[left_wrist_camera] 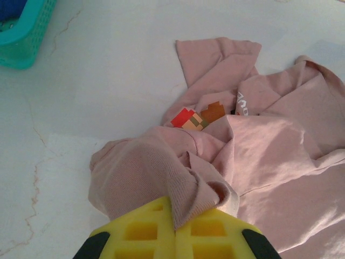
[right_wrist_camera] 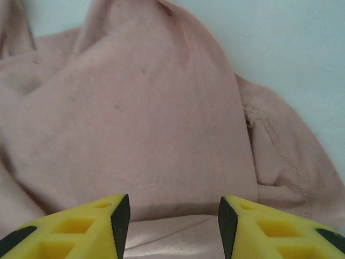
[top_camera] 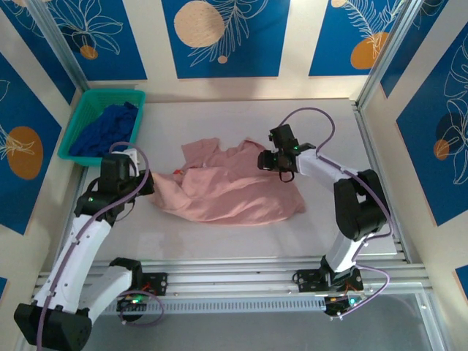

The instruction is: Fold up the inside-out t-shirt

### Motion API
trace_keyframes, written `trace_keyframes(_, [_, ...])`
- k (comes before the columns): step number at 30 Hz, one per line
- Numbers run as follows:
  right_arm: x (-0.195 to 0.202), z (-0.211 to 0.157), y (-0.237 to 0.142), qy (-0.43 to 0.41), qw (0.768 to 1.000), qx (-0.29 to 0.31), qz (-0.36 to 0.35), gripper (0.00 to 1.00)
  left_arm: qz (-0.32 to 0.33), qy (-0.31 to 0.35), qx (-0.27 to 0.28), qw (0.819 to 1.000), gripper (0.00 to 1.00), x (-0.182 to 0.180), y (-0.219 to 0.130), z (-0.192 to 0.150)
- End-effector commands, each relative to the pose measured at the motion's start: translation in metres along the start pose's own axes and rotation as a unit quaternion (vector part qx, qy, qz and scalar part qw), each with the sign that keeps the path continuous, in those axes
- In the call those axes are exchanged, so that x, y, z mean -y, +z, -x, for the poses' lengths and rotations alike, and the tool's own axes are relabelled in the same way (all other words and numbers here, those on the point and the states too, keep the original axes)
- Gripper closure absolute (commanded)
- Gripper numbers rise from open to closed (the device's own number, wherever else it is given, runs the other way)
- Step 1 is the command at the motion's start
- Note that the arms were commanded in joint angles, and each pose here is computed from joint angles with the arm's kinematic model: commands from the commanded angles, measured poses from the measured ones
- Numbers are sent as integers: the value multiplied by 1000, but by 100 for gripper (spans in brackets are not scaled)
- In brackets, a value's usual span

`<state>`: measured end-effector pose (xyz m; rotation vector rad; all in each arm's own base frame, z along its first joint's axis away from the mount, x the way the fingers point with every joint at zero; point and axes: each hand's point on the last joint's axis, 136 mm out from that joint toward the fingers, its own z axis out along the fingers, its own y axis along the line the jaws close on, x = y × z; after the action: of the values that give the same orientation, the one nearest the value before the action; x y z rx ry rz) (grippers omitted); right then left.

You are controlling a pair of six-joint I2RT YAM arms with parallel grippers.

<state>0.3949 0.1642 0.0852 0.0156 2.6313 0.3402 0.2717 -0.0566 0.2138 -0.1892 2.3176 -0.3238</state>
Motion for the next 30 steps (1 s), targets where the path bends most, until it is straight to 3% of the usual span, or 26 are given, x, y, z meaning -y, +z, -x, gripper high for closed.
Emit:
trace_keyframes(1, [30, -2, 0, 13, 999, -37, -21, 50, -12, -8, 11, 1000, 100, 2, -1, 3])
trace_keyframes(18, [22, -36, 37, 34, 988, -146, 34, 52, -2, -4, 19, 1000, 100, 2, -2, 13])
trace_keyframes(23, [13, -33, 33, 27, 989, -136, 43, 64, -7, -3, 15, 1000, 100, 3, 0, 13])
trace_keyframes(30, [8, -25, 26, 22, 991, -122, 50, 73, -6, -1, 13, 1000, 100, 3, 1, 12])
